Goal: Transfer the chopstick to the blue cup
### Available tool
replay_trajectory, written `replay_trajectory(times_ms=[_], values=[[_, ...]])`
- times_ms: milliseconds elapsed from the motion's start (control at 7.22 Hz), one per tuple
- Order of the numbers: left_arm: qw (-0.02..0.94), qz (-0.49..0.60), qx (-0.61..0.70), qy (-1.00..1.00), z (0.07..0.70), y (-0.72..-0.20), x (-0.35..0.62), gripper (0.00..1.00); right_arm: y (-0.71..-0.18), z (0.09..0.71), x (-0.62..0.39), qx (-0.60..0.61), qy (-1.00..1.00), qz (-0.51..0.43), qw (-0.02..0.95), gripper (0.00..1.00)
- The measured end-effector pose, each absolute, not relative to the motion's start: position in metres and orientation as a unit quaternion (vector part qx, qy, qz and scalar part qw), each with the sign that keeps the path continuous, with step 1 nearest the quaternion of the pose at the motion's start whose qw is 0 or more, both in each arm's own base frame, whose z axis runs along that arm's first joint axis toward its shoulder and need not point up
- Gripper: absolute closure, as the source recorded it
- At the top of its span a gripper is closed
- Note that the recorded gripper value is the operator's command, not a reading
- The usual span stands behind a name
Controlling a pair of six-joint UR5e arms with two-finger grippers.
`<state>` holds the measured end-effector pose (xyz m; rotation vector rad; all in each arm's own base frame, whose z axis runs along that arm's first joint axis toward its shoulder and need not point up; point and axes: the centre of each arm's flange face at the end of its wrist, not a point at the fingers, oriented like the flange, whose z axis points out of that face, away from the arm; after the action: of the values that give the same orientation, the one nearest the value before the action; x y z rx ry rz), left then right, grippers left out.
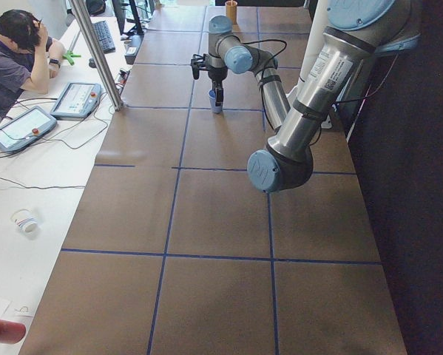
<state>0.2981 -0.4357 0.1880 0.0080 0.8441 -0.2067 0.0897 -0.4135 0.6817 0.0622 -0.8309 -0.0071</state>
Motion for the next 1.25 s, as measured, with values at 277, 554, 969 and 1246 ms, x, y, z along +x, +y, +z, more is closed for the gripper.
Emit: replay_trajectory(times_ms=[277,554,969,1246], values=[[0.915,-0.090,0.010,0.394,0.201,-0.433,0.276,0.00,-0.389,0.726,0.102,0.042,-0.400,0.010,0.915,0.00],[0.916,-0.088,0.010,0.392,0.203,-0.432,0.273,0.00,-0.363,0.754,0.122,0.038,-0.401,0.044,0.914,0.00],[0.916,-0.088,0.009,0.391,0.205,-0.431,0.273,0.00,-0.373,0.752,0.136,0.048,-0.397,0.058,0.915,0.00],[0.917,-0.088,0.006,0.389,0.207,-0.431,0.275,0.00,-0.392,0.748,0.140,0.052,-0.396,0.056,0.915,0.00]])
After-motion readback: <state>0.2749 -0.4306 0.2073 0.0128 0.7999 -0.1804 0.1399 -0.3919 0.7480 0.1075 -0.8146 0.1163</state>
